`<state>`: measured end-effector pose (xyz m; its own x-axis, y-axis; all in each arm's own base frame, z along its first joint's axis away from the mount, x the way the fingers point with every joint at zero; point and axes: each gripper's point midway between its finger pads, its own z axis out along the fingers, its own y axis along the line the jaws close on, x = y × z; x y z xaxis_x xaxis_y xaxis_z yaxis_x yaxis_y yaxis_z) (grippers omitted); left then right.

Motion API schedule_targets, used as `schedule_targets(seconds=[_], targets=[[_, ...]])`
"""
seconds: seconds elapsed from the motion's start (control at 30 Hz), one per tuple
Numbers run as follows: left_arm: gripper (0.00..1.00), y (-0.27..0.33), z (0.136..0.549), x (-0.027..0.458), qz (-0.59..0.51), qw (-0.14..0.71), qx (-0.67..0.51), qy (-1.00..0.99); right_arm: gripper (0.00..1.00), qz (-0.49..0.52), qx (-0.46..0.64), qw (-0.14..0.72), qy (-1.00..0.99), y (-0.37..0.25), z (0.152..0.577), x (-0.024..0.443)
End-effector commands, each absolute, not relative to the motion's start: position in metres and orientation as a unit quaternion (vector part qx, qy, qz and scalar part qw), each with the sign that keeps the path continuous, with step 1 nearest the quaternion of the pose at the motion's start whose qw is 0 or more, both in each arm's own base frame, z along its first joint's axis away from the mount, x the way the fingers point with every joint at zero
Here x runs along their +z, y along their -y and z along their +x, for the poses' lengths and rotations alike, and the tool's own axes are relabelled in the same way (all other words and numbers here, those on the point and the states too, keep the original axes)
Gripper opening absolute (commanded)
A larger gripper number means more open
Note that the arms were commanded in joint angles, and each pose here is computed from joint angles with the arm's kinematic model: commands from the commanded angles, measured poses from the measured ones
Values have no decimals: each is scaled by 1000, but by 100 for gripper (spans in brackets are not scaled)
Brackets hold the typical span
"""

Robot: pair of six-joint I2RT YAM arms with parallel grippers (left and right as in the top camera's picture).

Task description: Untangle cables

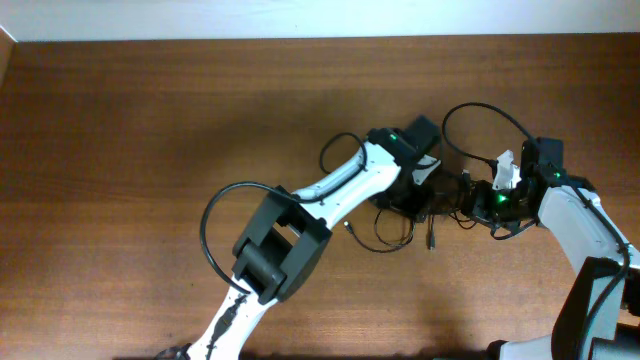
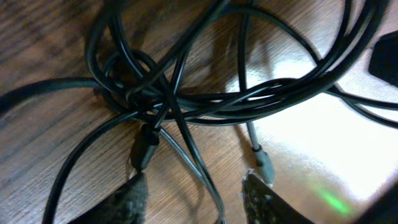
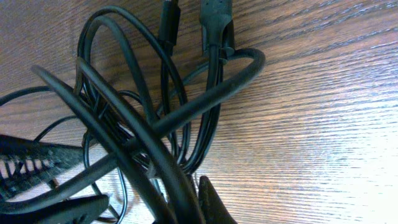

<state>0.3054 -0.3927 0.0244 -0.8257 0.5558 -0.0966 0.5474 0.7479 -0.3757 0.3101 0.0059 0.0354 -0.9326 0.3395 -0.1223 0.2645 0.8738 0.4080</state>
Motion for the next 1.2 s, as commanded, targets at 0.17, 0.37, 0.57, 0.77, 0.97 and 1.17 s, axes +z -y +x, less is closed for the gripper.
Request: schedule_targets(seconds=[0.17, 0.37, 0.57, 0.77, 0.97, 1.17], targets=[[0, 381, 330, 18, -275, -26, 140, 951, 4, 165, 192, 91, -963, -4, 308, 32], [0, 354, 371, 25, -235, -55, 134, 961, 4, 165, 192, 91, -963, -4, 308, 32], [7, 364, 370, -1, -246, -57, 124, 960, 4, 165, 192, 91, -963, -4, 308, 32], [1, 377, 331, -25, -259, 19, 153, 954, 4, 165, 193, 91, -963, -4, 308, 32], [0, 411, 314, 20, -239, 95, 340, 905, 4, 166, 193, 89, -963, -4, 307, 32], [0, 423, 319, 44, -242, 92, 391, 883, 4, 171, 194, 60, -964, -7, 292, 26]])
